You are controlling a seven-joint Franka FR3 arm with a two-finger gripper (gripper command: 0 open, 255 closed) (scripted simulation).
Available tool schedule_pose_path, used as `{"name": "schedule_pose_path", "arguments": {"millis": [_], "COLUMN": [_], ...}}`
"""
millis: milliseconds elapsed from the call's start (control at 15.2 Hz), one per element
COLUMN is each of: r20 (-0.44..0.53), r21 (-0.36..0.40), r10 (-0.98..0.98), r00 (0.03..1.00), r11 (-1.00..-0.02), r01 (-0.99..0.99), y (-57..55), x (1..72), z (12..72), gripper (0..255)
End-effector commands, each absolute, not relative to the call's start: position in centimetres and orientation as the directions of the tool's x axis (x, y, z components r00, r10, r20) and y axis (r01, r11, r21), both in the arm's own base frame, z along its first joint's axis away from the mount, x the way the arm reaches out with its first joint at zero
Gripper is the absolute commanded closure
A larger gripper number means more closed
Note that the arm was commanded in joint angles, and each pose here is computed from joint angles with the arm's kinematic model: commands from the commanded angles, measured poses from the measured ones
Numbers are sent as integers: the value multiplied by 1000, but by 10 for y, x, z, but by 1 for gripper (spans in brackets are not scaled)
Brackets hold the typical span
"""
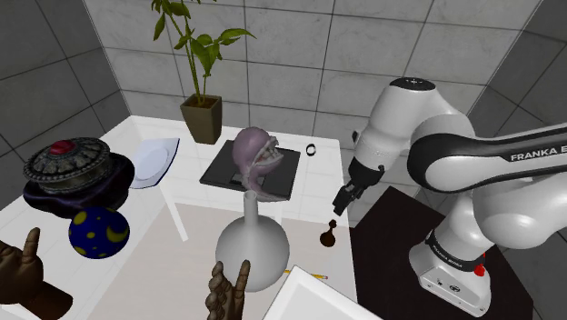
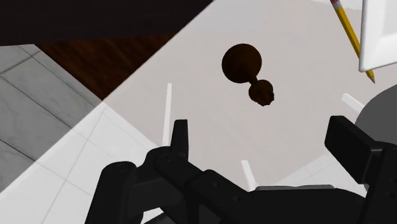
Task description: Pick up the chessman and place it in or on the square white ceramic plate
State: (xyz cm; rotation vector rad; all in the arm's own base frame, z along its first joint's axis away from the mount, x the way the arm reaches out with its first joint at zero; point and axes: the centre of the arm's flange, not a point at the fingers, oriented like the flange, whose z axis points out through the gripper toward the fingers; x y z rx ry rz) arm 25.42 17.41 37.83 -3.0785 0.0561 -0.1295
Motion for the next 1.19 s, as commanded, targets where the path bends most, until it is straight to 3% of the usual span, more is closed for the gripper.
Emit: {"name": "schedule_pose_path", "arguments": {"millis": [0, 594, 1056, 1122], "r20": [105, 112, 112, 112], "r21": [-69, -71, -71, -71], "r10": [-33, -31, -31, -31], "r00": [994, 993, 993, 993], "r11": [-997, -997, -997, -997], "r01": [-26, -23, -23, -23], "y": [189, 198, 198, 198], "x": [248, 252, 252, 252], "z": [356, 309, 309, 309], "gripper": [0, 0, 0, 255]}}
